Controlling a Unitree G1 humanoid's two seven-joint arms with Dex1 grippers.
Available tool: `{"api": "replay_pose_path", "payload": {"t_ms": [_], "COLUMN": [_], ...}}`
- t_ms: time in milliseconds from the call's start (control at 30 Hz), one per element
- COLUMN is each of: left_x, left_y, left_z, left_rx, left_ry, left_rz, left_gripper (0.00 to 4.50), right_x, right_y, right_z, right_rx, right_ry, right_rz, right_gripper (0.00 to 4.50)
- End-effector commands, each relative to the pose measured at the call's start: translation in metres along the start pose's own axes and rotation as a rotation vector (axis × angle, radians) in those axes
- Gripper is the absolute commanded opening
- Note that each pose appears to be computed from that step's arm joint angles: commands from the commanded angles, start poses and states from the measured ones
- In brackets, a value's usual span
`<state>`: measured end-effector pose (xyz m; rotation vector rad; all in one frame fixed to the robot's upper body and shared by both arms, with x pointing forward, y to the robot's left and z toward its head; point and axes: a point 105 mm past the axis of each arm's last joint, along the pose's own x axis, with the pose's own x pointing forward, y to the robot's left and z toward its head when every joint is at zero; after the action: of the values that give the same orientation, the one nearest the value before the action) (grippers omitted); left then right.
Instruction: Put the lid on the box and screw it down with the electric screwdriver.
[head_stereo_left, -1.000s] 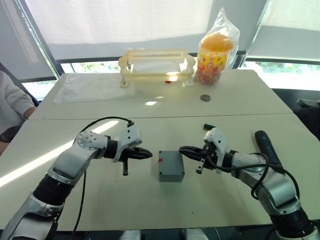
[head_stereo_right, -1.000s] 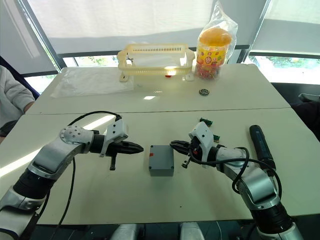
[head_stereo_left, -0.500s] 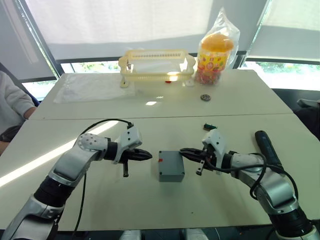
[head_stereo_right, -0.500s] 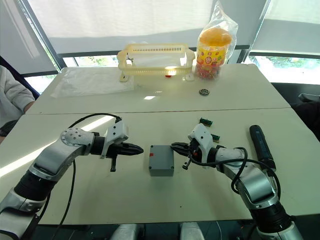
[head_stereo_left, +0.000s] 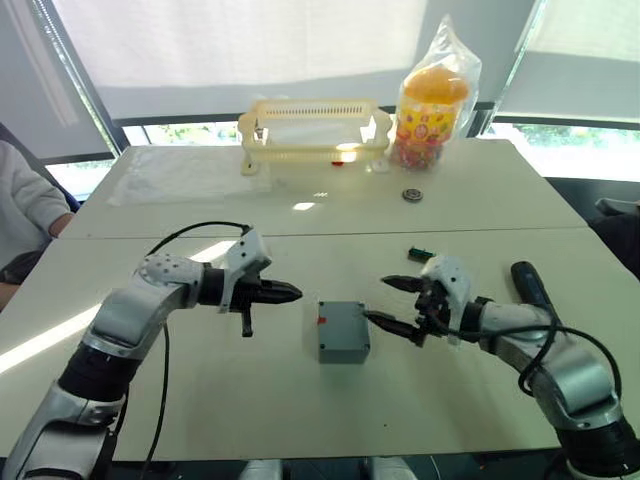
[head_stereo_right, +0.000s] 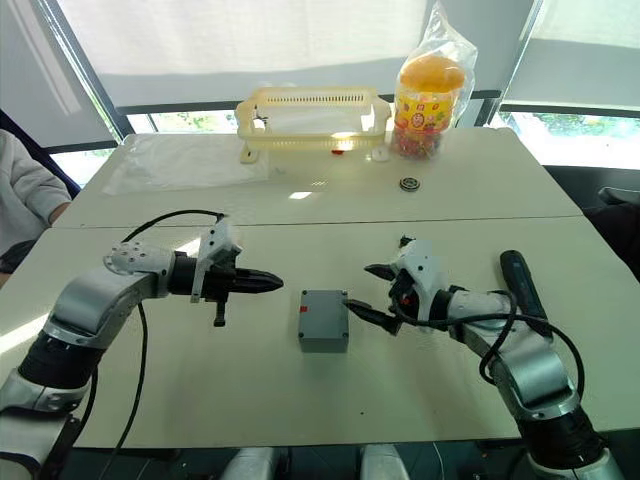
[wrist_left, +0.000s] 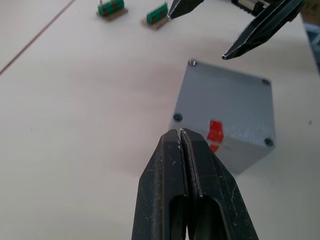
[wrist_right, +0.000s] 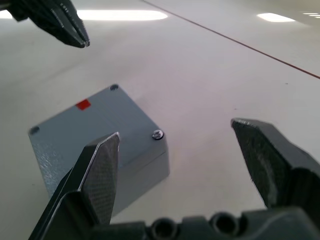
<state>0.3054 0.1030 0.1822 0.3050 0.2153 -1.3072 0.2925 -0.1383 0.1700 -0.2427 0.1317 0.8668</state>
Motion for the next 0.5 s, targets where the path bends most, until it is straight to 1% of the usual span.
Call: {"api": "replay_pose_path", "payload": {"t_ms": [33,100,133,200,233,300,367,400,433,500], "left_x": [-0.003,0.004,0.011,0.022,0.028,0.038,0.046,0.05,0.052,0.057], "left_y": [-0.003,-0.004,-0.003,-0.003,-0.004,-0.007,-0.011,-0.014,-0.017,-0.023], "left_z": [0.032,0.037,0.035,0.033,0.034,0.041,0.047,0.049,0.049,0.05], "left_rx": [0.043,0.048,0.065,0.092,0.122,0.183,0.239,0.263,0.279,0.297], "left_ry": [-0.105,-0.119,-0.109,-0.095,-0.091,-0.094,-0.1,-0.101,-0.106,-0.11], "left_rz": [-0.034,-0.054,-0.067,-0.09,-0.115,-0.155,-0.179,-0.187,-0.198,-0.215], "left_gripper": [0.0,0.0,0.0,0.0,0.0,0.0,0.0,0.0,0.0,0.0], "right_x": [-0.031,-0.047,-0.06,-0.081,-0.095,-0.124,-0.15,-0.161,-0.172,-0.187], "right_y": [-0.021,-0.041,-0.059,-0.082,-0.095,-0.117,-0.126,-0.128,-0.135,-0.144], "right_z": [0.04,0.051,0.056,0.063,0.061,0.049,0.032,0.027,0.021,0.013], "right_rx": [0.03,0.039,0.036,0.033,0.022,0.015,0.071,0.095,0.146,0.231], "right_ry": [-0.081,-0.091,-0.082,-0.06,-0.004,0.162,0.34,0.398,0.442,0.492], "right_rz": [-0.079,-0.164,-0.24,-0.343,-0.401,-0.504,-0.54,-0.548,-0.596,-0.659], "right_gripper": [4.03,4.03,4.03,4.03,4.28,4.28,4.28,4.28,4.28,4.28]}}
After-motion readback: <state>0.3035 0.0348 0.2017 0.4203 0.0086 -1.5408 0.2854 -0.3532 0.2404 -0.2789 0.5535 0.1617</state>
